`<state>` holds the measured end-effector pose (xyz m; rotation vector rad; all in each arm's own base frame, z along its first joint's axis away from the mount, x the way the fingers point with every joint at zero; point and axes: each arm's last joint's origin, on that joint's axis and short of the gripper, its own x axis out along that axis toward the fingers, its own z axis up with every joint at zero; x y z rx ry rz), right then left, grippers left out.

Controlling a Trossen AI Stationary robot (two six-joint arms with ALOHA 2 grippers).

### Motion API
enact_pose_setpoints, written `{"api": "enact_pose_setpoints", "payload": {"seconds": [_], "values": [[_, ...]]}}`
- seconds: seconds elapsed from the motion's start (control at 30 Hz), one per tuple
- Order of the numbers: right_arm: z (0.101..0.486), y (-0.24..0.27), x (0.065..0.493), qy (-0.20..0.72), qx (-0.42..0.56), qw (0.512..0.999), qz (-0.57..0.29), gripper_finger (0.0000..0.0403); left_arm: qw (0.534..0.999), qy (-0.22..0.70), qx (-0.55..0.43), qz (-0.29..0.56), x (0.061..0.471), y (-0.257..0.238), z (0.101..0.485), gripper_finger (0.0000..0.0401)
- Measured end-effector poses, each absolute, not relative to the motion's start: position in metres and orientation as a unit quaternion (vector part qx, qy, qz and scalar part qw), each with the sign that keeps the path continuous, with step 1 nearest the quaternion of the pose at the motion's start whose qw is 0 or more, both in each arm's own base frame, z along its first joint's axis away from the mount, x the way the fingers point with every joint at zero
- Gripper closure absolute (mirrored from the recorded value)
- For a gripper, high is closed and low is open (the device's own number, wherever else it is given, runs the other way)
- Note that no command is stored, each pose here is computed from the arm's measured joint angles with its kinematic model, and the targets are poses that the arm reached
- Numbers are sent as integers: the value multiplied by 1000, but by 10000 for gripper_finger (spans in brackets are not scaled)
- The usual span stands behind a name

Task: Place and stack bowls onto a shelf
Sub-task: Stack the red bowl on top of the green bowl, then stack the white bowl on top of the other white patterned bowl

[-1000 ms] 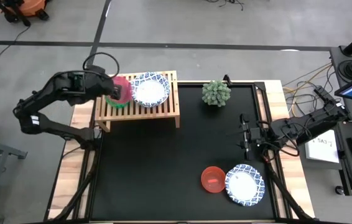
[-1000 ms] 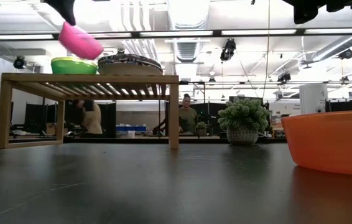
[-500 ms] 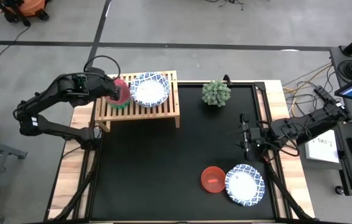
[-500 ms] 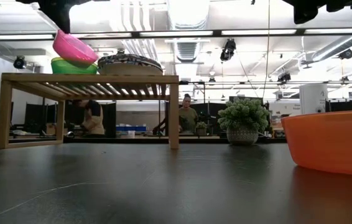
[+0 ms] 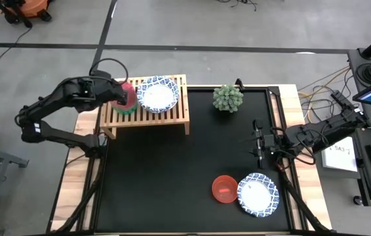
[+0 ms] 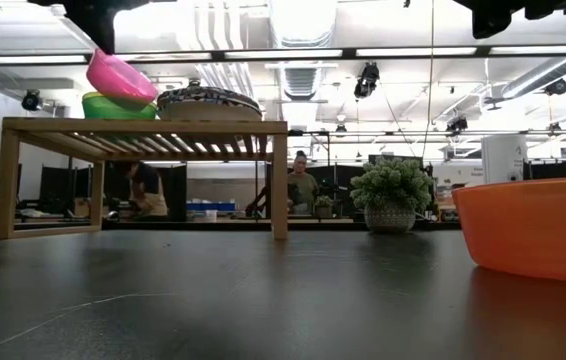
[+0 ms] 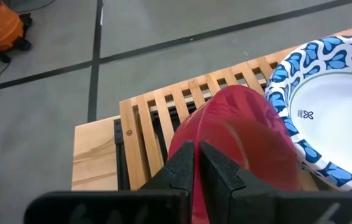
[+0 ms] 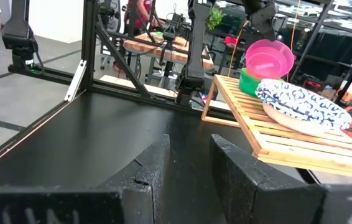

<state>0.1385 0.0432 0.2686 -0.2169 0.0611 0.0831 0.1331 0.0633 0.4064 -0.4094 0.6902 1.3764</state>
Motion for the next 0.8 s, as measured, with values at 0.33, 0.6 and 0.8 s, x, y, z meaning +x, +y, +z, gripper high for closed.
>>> {"api": "enact_pose_setpoints", "payload": {"seconds": [0.33, 0.6, 0.8], "values": [[268, 43, 139, 31, -108, 993, 42, 298, 698, 321, -174, 615, 138, 65, 404, 333], [268, 43, 139, 31, -107, 993, 41, 298, 701, 330, -165, 610, 138, 65, 404, 289], [268, 43, 139, 31, -107, 993, 41, 298, 707, 359, -122, 597, 137, 65, 405, 283]]}}
